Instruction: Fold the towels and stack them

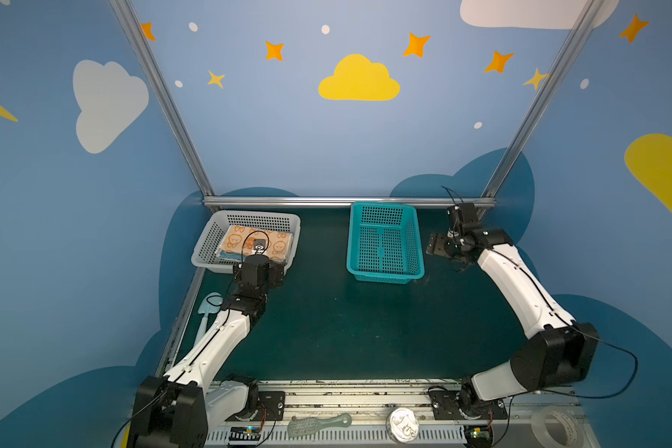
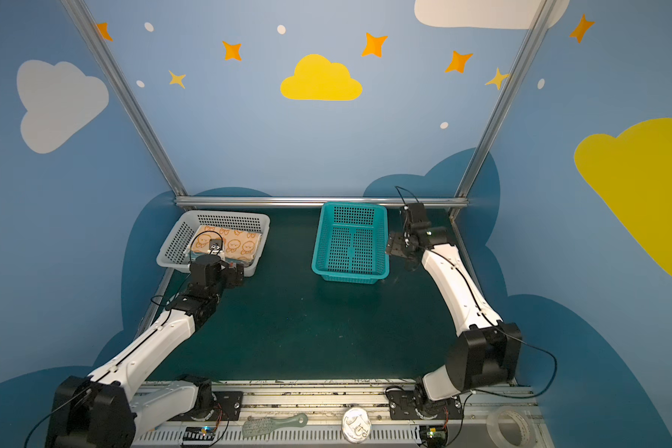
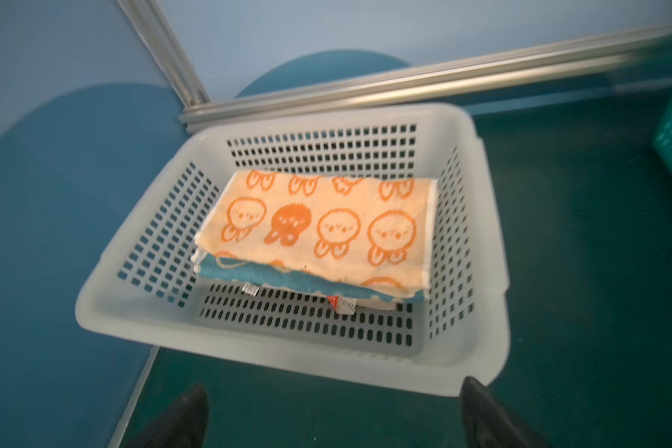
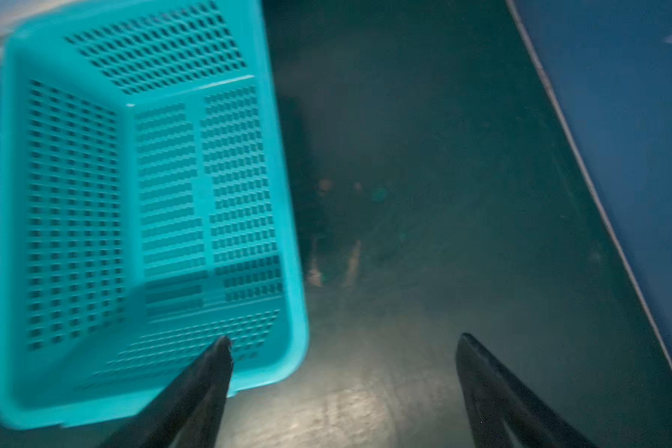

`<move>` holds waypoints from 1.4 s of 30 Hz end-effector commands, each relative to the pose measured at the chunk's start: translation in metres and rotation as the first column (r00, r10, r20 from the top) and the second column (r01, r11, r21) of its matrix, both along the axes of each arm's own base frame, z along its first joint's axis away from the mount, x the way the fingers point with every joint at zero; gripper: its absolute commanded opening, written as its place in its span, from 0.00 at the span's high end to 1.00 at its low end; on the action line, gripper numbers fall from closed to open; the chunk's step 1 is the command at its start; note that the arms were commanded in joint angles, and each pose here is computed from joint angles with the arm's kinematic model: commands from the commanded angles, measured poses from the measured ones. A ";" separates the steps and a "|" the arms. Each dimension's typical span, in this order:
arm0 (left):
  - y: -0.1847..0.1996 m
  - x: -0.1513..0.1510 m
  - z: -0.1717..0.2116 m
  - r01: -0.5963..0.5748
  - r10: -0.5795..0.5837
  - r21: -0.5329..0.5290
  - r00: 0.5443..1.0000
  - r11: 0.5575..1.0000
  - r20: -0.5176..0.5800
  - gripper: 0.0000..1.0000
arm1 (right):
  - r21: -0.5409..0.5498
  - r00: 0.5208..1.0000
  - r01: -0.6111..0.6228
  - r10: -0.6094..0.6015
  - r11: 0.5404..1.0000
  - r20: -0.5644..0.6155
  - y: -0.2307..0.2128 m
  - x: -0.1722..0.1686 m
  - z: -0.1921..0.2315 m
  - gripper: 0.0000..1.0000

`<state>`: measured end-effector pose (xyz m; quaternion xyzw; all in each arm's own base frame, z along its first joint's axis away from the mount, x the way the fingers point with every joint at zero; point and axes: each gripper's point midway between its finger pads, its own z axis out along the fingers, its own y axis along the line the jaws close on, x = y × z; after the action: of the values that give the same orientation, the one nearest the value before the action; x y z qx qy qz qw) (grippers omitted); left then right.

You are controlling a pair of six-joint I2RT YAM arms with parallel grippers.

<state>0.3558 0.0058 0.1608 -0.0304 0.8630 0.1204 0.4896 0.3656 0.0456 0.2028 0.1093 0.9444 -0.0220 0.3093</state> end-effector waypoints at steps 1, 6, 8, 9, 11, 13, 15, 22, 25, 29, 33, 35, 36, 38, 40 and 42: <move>0.011 0.009 -0.012 -0.060 0.061 -0.056 0.998 0.997 0.027 0.00 | -0.142 0.971 0.100 -0.065 0.985 0.230 -0.037 -0.001 -0.002 0.11; 0.020 0.018 -0.040 -0.068 0.073 -0.127 0.996 0.990 0.041 0.00 | -0.217 0.871 0.122 0.001 0.968 0.491 -0.053 -0.014 -0.035 0.10; 0.021 0.026 -0.048 -0.019 0.033 -0.196 0.997 0.980 0.072 0.00 | -0.241 0.890 0.106 0.016 0.965 0.456 -0.056 -0.019 -0.054 0.09; 0.019 0.030 -0.050 0.012 0.004 -0.212 0.997 0.977 0.075 0.00 | -0.245 0.912 0.098 0.011 0.965 0.410 -0.057 -0.020 -0.065 0.09; 0.017 0.035 -0.060 0.053 -0.045 -0.237 0.998 0.970 0.037 0.00 | -0.254 0.947 0.152 -0.068 0.955 0.314 -0.068 -0.021 -0.084 0.09; 0.020 0.040 -0.066 0.055 -0.046 -0.264 0.998 0.963 0.039 0.00 | -0.260 0.955 0.141 -0.062 0.955 0.288 -0.068 -0.013 -0.095 0.09; 0.017 0.041 -0.066 0.099 -0.088 -0.261 0.995 0.960 0.056 0.00 | -0.253 0.954 0.127 -0.048 0.959 0.295 -0.065 -0.007 -0.095 0.09; -0.016 0.037 -0.075 0.328 -0.278 -0.222 0.933 0.918 0.229 0.00 | -0.140 0.887 0.056 0.015 0.989 0.462 -0.063 0.006 -0.093 0.09; -0.009 0.036 -0.079 0.276 -0.253 -0.239 0.960 0.931 0.123 0.00 | -0.104 0.891 -0.009 0.055 0.995 0.450 -0.059 0.008 -0.102 0.09; -0.009 0.038 -0.079 0.270 -0.237 -0.245 0.959 0.931 0.157 0.00 | -0.126 0.840 -0.069 0.125 0.990 0.527 -0.051 0.026 -0.110 0.08; -0.010 0.038 -0.079 0.271 -0.244 -0.233 0.959 0.934 0.142 0.00 | -0.130 0.881 -0.063 0.117 0.989 0.458 -0.051 0.024 -0.115 0.08; -0.010 0.038 -0.079 0.271 -0.243 -0.232 0.959 0.934 0.144 0.00 | -0.072 0.936 -0.030 0.054 0.997 0.349 -0.053 0.022 -0.118 0.08; -0.010 0.038 -0.079 0.270 -0.243 -0.231 0.960 0.935 0.141 0.00 | -0.107 0.917 -0.062 0.099 0.992 0.387 -0.051 0.024 -0.115 0.08; -0.010 0.038 -0.078 0.267 -0.240 -0.219 0.960 0.938 0.141 0.00 | -0.137 0.909 -0.083 0.132 0.987 0.396 -0.050 0.024 -0.116 0.08; -0.011 0.038 -0.078 0.267 -0.241 -0.217 0.960 0.939 0.141 0.00 | -0.086 0.926 -0.039 0.068 0.996 0.370 -0.052 0.022 -0.117 0.08; -0.011 0.038 -0.078 0.267 -0.240 -0.218 0.961 0.939 0.141 0.00 | -0.088 0.925 -0.048 0.078 0.995 0.371 -0.051 0.023 -0.117 0.08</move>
<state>0.3880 -0.0052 0.0669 0.0090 0.8511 -0.0551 0.5221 0.3901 -0.0078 0.0866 0.0640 0.8617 -0.0342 0.5022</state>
